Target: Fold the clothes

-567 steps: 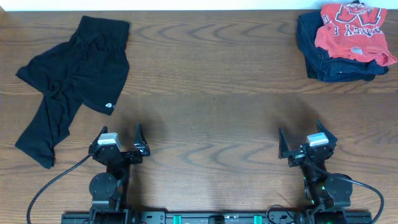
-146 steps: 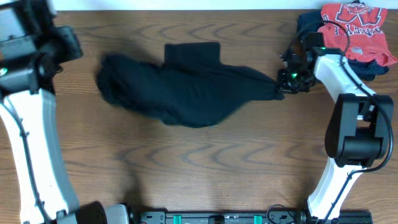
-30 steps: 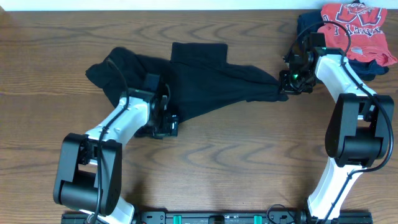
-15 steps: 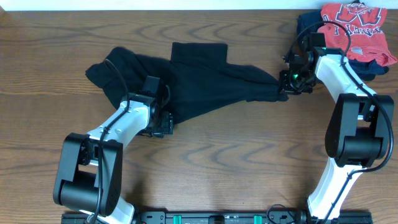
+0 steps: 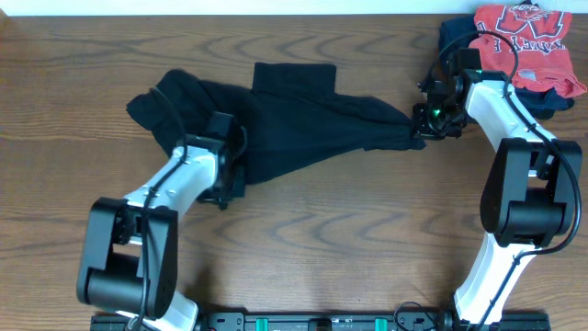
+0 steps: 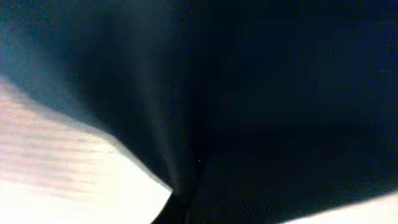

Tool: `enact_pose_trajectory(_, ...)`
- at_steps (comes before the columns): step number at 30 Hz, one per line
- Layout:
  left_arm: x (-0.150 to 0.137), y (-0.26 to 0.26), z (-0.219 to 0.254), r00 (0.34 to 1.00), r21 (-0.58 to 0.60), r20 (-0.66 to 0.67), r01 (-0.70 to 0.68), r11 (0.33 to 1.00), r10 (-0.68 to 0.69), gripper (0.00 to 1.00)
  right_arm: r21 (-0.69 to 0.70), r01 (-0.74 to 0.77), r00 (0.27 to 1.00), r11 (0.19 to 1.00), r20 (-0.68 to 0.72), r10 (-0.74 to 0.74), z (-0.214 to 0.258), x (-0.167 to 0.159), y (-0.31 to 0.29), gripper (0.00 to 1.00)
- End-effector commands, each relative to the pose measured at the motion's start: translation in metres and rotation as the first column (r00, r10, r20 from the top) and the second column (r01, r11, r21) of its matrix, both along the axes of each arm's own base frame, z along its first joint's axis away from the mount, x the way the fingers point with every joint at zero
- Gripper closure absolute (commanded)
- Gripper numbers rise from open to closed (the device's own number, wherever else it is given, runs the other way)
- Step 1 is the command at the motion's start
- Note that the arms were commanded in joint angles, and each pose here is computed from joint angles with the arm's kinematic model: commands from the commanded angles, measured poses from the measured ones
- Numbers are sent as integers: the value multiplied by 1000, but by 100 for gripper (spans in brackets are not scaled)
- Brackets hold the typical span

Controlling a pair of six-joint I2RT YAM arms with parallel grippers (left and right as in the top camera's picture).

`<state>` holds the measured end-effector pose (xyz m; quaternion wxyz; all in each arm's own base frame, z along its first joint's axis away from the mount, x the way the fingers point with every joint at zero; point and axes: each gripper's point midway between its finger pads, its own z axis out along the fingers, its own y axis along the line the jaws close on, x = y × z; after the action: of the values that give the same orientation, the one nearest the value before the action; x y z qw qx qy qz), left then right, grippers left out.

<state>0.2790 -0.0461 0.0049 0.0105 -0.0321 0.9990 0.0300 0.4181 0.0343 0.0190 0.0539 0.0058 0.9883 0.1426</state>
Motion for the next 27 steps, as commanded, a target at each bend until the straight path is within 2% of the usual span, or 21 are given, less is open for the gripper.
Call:
enact_pose_trajectory(1,25,24,55,989,30,121,-84,996,80,94,57,-35,996,998,84,30,37,13,11,99)
enact_pose_trajectory(6,39,62,149,933,30,309,-204,979,185,94,56,-50,966,997,256,34,125,32,13,99)
enact_pose_trajectory(11,46,98,243,782,-7,567,-310,951,259,94,-11,-29,902,1000,432,31,214,38,3,99)
enact_pose_trajectory(15,39,122,313,627,-19,731,-375,927,269,94,-44,-3,850,999,527,26,272,30,-5,99)
enact_pose_trajectory(23,9,125,418,393,-82,889,-367,927,234,94,-51,21,739,999,673,19,367,-7,-10,99)
enact_pose_trajectory(27,-10,122,449,317,-103,921,-359,928,225,94,-71,37,699,997,715,25,398,-33,-16,99)
